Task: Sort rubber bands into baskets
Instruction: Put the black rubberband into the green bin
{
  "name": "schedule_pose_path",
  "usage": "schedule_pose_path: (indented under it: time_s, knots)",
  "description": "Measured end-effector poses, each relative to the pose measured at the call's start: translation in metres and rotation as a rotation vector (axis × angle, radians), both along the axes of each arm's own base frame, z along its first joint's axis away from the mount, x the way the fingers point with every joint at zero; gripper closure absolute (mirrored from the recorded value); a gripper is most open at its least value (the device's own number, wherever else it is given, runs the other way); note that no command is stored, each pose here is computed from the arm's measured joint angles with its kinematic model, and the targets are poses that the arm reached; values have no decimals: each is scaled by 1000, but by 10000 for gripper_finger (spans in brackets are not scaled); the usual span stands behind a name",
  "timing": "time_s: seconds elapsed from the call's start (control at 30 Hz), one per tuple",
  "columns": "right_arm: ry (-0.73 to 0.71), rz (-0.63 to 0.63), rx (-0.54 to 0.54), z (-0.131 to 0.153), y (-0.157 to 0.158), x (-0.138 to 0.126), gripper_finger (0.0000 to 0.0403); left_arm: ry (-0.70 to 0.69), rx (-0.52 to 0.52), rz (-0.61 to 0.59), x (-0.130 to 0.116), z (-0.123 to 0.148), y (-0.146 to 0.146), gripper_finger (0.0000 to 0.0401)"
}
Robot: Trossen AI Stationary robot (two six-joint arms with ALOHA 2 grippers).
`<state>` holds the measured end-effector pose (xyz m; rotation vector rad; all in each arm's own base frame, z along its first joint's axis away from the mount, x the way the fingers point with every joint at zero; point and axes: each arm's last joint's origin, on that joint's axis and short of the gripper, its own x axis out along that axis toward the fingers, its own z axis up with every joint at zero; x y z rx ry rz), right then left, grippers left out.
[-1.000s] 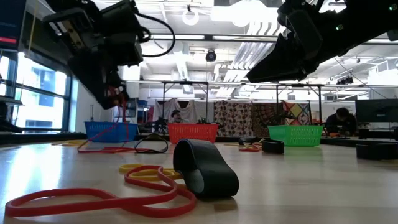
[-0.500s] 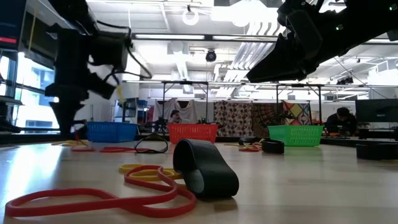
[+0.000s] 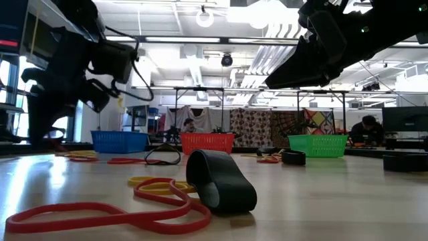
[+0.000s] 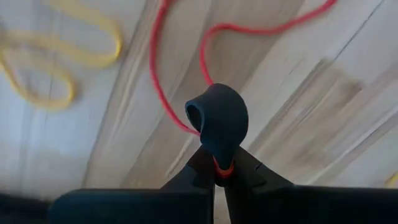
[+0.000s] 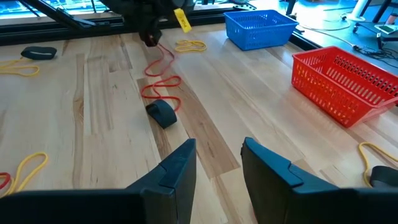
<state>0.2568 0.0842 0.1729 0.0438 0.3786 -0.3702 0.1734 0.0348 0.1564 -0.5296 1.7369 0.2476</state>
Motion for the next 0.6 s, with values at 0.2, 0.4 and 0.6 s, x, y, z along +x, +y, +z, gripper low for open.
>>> schedule_pose_path:
  time_s: [0.2, 0.4, 0.6]
  knots:
    - [0, 0, 0, 0, 0, 0, 286, 137, -63, -8, -6, -8, 5, 397]
    - [2, 0, -1, 0, 0, 0, 286, 219, -127, -65, -2, -27, 8, 394]
    - [6, 0, -2, -1, 0, 0, 286, 275, -147, -79, -1, -36, 8, 356]
